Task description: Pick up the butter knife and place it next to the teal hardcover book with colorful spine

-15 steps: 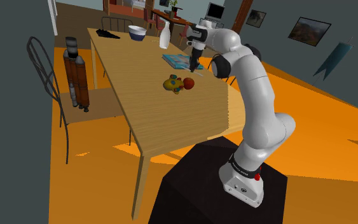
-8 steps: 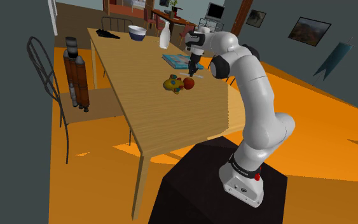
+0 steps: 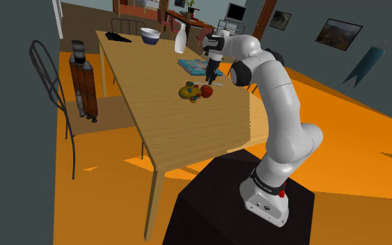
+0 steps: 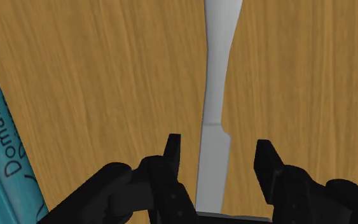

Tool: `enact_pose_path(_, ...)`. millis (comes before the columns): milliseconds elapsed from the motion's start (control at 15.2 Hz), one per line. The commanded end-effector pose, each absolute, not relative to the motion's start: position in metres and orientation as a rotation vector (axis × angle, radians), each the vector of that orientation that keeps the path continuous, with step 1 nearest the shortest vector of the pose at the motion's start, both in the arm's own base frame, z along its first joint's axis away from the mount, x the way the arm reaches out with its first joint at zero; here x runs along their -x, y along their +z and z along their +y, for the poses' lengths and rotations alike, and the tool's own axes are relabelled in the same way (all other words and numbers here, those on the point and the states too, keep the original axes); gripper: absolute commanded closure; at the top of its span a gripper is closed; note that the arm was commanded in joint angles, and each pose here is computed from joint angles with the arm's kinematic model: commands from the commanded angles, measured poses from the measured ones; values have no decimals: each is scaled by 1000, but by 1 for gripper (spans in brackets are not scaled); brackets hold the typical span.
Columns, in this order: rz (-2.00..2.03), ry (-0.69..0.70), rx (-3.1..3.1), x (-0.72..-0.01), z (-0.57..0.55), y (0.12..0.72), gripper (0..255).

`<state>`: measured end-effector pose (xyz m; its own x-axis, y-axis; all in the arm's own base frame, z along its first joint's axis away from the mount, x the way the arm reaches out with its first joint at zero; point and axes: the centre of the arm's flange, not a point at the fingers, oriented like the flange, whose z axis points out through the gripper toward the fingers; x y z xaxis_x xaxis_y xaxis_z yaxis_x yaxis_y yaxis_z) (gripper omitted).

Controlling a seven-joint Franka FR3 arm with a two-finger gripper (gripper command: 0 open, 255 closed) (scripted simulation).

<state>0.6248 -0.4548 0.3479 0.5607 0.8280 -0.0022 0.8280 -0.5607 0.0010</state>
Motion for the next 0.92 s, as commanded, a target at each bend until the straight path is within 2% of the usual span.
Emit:
enact_pose_path(0, 1471, -2, -2774, -625, -455, 348, 0)
enact_pose_path(264, 1471, -2, -2774, -625, -455, 348, 0)
enact_pose_path(528, 1471, -2, -2774, -625, -455, 398, 0)
enact_pose_path(858, 1471, -2, -2774, -625, -455, 398, 0)
